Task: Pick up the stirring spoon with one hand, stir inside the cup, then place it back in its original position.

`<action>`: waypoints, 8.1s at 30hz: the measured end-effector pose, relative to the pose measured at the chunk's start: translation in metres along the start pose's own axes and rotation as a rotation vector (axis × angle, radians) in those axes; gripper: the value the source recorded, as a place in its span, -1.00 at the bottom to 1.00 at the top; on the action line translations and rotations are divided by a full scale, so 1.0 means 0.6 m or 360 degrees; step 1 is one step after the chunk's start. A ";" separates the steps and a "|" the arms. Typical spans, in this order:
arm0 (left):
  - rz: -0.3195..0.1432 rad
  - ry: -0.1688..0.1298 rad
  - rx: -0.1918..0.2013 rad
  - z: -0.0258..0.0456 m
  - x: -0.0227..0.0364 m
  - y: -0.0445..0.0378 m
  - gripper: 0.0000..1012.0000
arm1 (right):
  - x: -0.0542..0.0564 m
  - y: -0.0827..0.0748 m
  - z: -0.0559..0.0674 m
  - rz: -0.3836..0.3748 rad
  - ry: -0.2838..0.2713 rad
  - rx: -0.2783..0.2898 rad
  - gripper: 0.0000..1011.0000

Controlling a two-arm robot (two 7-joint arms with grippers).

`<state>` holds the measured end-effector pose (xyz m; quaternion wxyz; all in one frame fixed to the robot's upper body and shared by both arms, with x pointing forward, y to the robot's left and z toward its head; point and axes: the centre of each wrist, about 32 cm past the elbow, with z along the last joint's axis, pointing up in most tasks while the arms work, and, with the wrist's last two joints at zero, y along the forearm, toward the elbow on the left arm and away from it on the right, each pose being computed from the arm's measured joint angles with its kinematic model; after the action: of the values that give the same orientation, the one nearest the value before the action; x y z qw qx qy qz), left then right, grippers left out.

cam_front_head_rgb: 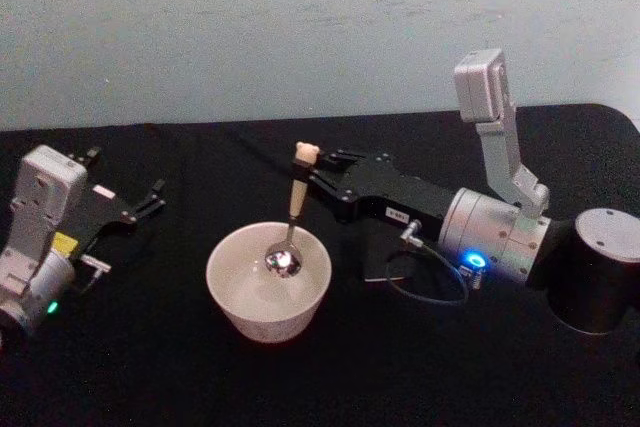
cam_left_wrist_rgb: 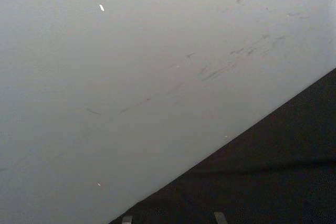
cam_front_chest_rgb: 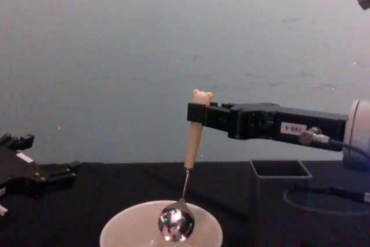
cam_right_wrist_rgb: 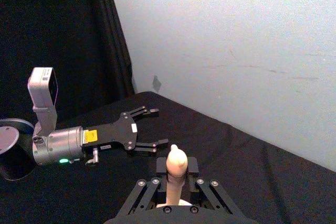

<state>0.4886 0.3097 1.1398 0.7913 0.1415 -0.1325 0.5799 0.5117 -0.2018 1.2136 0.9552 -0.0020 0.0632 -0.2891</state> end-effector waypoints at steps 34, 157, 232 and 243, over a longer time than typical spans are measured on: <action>0.0000 0.0000 0.0000 0.000 0.0000 0.000 0.98 | -0.002 0.011 0.006 0.0059 0.0030 0.0014 -0.57; 0.0000 0.0000 0.0000 0.000 0.0000 0.000 0.98 | 0.029 0.078 -0.039 -0.0063 -0.0033 -0.0114 -0.57; 0.0000 0.0000 0.0000 0.000 0.0000 0.000 0.98 | 0.012 0.032 -0.038 -0.0067 -0.0028 -0.0135 -0.57; 0.0000 0.0000 0.0000 0.000 0.0000 0.000 0.98 | -0.019 0.017 -0.035 0.0080 0.0001 -0.0128 -0.57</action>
<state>0.4886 0.3097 1.1398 0.7913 0.1415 -0.1325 0.5799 0.5052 -0.1863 1.1935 0.9613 -0.0388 0.0750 -0.2623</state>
